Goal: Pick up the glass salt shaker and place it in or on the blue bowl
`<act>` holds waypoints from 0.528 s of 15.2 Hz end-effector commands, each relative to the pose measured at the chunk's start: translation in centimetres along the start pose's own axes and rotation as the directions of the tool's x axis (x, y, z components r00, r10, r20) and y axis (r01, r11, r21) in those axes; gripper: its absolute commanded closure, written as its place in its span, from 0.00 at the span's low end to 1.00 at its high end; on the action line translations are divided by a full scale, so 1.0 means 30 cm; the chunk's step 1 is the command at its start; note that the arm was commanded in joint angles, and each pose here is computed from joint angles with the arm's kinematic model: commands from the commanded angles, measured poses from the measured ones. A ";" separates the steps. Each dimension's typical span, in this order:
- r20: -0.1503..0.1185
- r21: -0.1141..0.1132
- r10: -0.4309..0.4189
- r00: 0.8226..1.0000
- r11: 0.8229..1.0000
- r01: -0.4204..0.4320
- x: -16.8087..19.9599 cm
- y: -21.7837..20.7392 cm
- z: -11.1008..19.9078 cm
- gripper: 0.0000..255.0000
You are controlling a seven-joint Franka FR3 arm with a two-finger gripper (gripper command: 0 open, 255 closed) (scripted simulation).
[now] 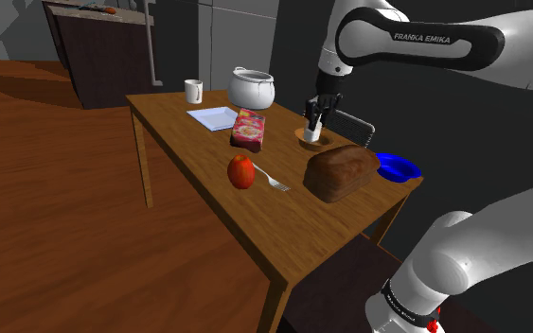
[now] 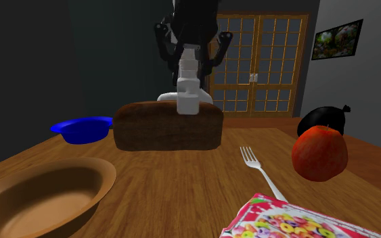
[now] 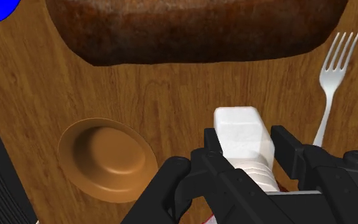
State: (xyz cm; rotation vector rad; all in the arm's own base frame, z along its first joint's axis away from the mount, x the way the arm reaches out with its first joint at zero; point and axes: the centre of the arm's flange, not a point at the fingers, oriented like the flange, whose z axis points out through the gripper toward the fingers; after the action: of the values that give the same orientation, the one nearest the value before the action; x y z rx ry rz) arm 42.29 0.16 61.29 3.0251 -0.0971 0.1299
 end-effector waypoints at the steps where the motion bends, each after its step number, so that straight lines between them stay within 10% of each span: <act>1: 0.000 0.000 -0.001 1.000 1.000 0.001 -0.042 0.070 -0.005 1.00; 8: 0.000 0.000 -0.001 1.000 1.000 0.001 -0.201 0.334 -0.001 1.00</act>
State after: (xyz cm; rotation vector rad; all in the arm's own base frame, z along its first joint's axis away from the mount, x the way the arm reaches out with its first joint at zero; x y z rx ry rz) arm 36.25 -8.09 61.87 3.0253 -0.0974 0.1302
